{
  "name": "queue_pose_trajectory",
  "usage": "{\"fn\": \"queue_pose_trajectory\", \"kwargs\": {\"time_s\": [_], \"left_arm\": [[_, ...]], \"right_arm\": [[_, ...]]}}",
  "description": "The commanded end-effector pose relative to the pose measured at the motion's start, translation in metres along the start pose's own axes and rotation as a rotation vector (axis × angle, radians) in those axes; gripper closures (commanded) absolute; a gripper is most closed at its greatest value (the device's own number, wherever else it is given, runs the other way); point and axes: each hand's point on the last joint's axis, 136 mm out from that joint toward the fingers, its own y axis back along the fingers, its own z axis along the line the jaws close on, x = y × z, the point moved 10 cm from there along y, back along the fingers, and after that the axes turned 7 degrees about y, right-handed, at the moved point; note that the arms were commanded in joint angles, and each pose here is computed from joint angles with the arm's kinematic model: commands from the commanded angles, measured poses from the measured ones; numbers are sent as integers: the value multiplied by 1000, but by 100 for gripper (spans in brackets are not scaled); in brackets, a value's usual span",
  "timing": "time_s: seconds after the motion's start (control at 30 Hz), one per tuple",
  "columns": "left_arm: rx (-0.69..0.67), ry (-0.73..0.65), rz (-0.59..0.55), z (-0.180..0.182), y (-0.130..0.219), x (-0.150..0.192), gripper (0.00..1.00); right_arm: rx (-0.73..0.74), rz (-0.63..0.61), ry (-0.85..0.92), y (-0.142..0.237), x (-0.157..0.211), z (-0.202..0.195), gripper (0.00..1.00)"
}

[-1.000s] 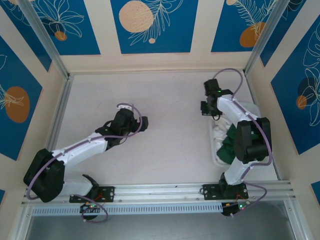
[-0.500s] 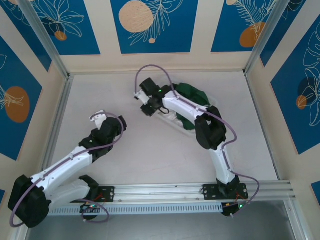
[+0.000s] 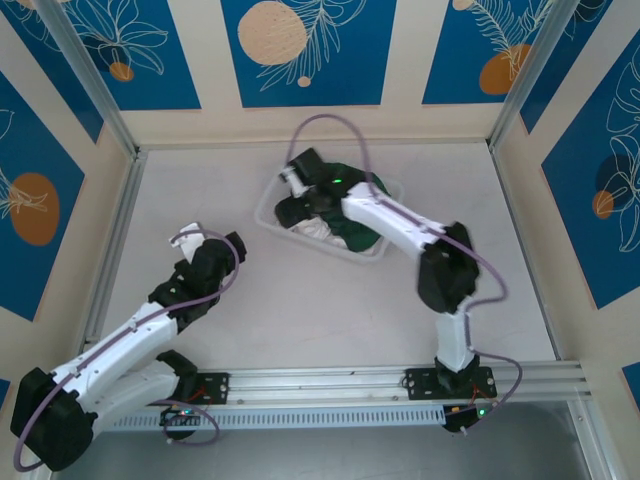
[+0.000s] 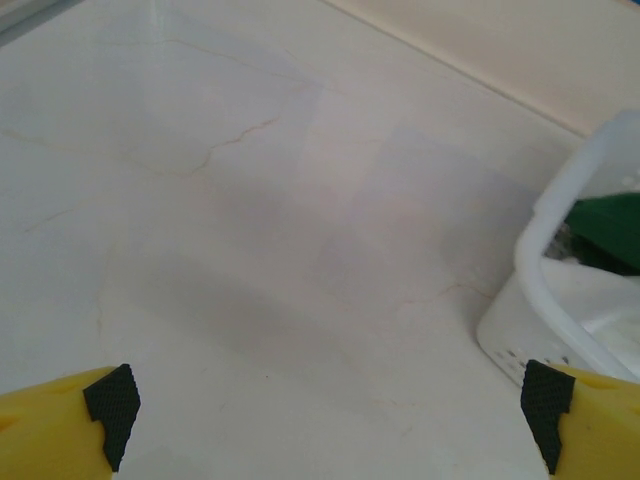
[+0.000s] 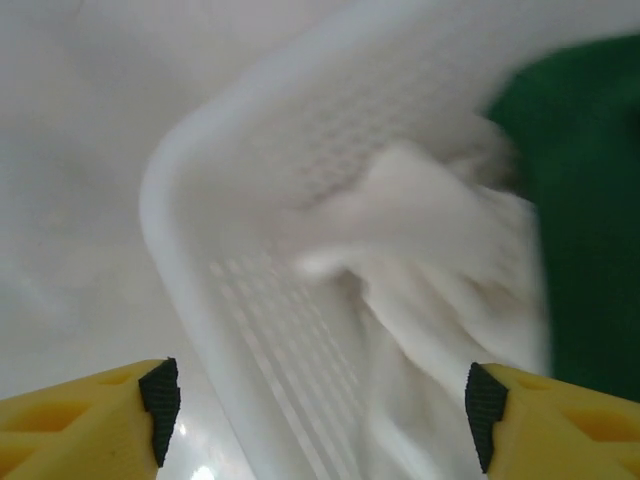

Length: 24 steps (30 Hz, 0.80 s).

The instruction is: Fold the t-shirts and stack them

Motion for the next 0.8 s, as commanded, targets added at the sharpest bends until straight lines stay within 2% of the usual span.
{"fn": "queue_pose_trajectory", "kwargs": {"time_s": [0.0, 0.07, 0.13, 0.23, 0.37, 0.47, 0.63, 0.77], "left_arm": [[248, -126, 61, -37, 0, -10, 0], [343, -180, 133, -58, -2, -11, 0], [416, -249, 234, -87, -8, -9, 1], [455, -339, 400, -133, -23, -3, 4], [436, -416, 541, -185, -50, 8, 4], [382, -493, 587, -219, -75, 14, 3], [311, -607, 601, -264, -129, 30, 4], [271, -658, 615, -284, -160, 43, 8]], "right_arm": [[-5, -140, -454, 72, 23, -46, 21], [-83, -168, -569, 86, 53, -66, 21], [-32, -187, -701, 97, 87, -87, 21], [73, -128, -889, 102, 132, -115, 21], [61, -112, -996, 97, 169, -132, 23], [63, -91, -990, 93, 182, -133, 23], [48, -24, -971, 81, 192, -133, 25], [39, -19, -959, 79, 198, -131, 26]]}}
